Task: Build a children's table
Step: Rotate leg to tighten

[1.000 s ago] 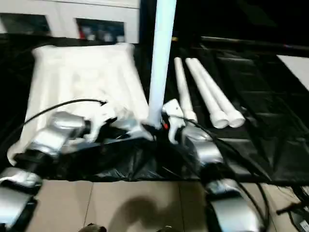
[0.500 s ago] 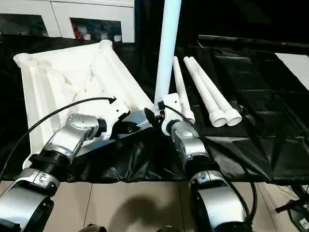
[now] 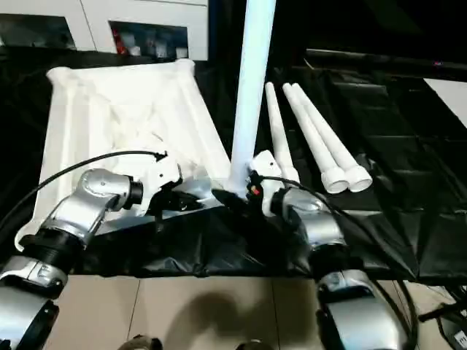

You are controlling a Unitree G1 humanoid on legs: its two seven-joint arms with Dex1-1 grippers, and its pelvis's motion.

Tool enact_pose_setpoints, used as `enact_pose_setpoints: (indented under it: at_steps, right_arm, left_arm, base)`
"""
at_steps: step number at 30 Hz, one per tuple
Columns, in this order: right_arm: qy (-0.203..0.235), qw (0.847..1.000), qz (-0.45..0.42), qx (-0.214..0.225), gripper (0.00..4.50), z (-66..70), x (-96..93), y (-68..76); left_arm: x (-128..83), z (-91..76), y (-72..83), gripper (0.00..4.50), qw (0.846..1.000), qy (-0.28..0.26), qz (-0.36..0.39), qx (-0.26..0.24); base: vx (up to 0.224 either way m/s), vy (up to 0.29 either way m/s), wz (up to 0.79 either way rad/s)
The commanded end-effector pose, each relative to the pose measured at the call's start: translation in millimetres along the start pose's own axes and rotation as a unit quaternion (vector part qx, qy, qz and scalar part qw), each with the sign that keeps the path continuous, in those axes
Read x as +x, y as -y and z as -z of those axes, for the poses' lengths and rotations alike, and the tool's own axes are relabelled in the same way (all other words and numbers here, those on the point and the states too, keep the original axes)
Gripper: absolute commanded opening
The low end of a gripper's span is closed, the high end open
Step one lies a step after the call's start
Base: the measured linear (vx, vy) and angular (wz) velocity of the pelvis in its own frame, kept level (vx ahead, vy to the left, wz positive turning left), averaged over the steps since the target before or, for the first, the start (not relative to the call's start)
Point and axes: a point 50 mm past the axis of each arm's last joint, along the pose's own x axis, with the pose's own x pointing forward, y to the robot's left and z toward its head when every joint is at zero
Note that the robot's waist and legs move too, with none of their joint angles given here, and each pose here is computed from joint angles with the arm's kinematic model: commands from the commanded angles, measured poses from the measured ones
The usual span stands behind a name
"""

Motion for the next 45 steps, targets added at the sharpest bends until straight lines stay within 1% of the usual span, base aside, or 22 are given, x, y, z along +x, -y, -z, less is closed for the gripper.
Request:
enact_pose_setpoints:
  at_steps: [1,2,3,5,8,9,13,14,16,19,20,23,24,25,28,29,31,34,37,38,43,45]
  right_arm:
    - [-0.028,0.996,-0.087,0.006,3.95,9.8,11.4,-20.6]
    - [-0.040,0.993,-0.108,-0.004,3.82,11.7,5.6,-22.4]
    - [-0.045,0.992,-0.115,-0.007,3.82,12.4,3.6,-23.0]
    - [-0.055,0.989,-0.135,0.000,3.62,13.1,-0.1,-24.8]
    - [-0.066,0.986,-0.156,0.001,3.53,12.5,-3.5,-26.8]
    - [-0.067,0.985,-0.160,0.003,3.29,12.3,-3.6,-27.1]
    - [-0.067,0.983,-0.168,0.011,3.15,10.8,-2.8,-29.1]
    - [-0.066,0.983,-0.169,0.015,2.98,10.6,-2.5,-29.7]
    - [-0.066,0.983,-0.170,0.017,2.87,11.1,-1.9,-30.6]
    - [-0.048,0.989,-0.136,0.045,2.78,12.9,4.7,-29.6]
    - [-0.041,0.993,-0.089,0.059,2.78,14.2,11.6,-25.9]
    - [-0.037,0.997,-0.023,0.057,2.76,15.1,20.5,-20.0]
    - [-0.035,0.995,0.053,0.070,2.76,16.1,29.4,-12.5]
    - [-0.034,0.994,0.066,0.074,2.76,16.1,30.9,-11.2]
    - [-0.034,0.983,0.152,0.102,2.75,16.7,43.5,-5.5]
    - [-0.034,0.973,0.189,0.125,2.75,17.2,51.3,-5.3]
    - [-0.038,0.965,0.219,0.140,2.75,17.8,58.0,-6.2]
    - [-0.042,0.961,0.240,0.129,2.75,15.8,67.3,-9.8]
    - [-0.027,0.963,0.232,0.133,2.75,11.7,74.7,-14.2]
    - [-0.020,0.963,0.230,0.136,3.30,9.9,77.0,-15.0]
    - [0.002,0.967,0.221,0.126,3.63,3.0,77.1,-12.6]
    - [0.013,0.972,0.206,0.114,3.63,-0.1,73.3,-10.0]
  left_arm:
    - [13.5,-5.9,10.7,0.00,0.998,0.011,0.051,0.018]
    - [10.7,-5.8,12.3,0.00,0.997,0.012,0.067,0.022]
    - [9.6,-5.6,12.9,0.00,0.997,0.012,0.073,0.023]
    - [6.4,-4.3,14.1,0.00,0.996,0.008,0.088,0.028]
    - [2.3,-0.8,15.5,0.00,0.994,-0.003,0.104,0.033]
    - [1.3,0.0,16.1,0.00,0.993,-0.005,0.109,0.034]
    - [-0.7,1.7,16.4,0.00,0.993,-0.008,0.115,0.031]
    - [-0.9,2.0,16.2,0.00,0.993,-0.008,0.115,0.030]
    - [-1.0,2.2,15.8,0.00,0.993,-0.008,0.113,0.029]
    - [1.3,1.3,12.2,0.00,0.996,-0.005,0.085,0.017]
    - [3.9,-0.2,7.4,0.00,0.999,-0.005,0.054,0.003]
    - [7.4,-2.8,2.2,0.00,1.000,-0.002,0.022,-0.015]
    - [12.3,-7.4,-2.1,0.00,0.999,0.010,-0.007,-0.036]
    - [13.3,-8.1,-2.9,0.00,0.999,0.011,-0.012,-0.039]
    - [22.2,-12.9,-9.6,0.00,0.996,0.010,-0.066,-0.058]
    - [28.4,-15.8,-12.1,0.00,0.993,0.013,-0.096,-0.070]
    - [34.3,-19.9,-12.6,0.00,0.989,0.022,-0.117,-0.084]
    - [42.8,-26.2,-9.2,0.00,0.986,0.040,-0.125,-0.100]
    - [48.9,-28.6,-3.9,0.00,0.987,0.046,-0.117,-0.098]
    - [50.2,-28.2,-2.2,0.00,0.988,0.045,-0.112,-0.094]
    - [46.3,-22.4,-2.0,0.00,0.991,0.035,-0.104,-0.077]
    - [42.3,-21.4,-0.5,0.00,0.993,0.038,-0.088,-0.062]
  base:
    - [0.000,0.000,0.00]
    - [0.000,0.000,0.00]
    - [0.000,0.000,0.00]
    - [0.000,0.000,0.00]
    - [0.000,0.000,0.00]
    - [0.000,0.000,0.00]
    - [0.000,0.000,0.00]
    - [0.000,0.000,0.00]
    - [0.000,0.000,0.00]
    - [0.000,0.000,0.00]
    - [0.000,0.000,0.00]
    - [0.000,0.000,0.00]
    - [0.000,0.000,0.00]
    - [0.000,0.000,0.00]
    - [0.000,0.000,0.00]
    - [0.000,0.000,0.00]
    - [0.000,0.000,0.00]
    - [0.000,0.000,0.00]
    - [0.000,0.000,0.00]
    - [0.000,0.000,0.00]
    - [0.000,0.000,0.00]
    - [0.000,0.000,0.00]
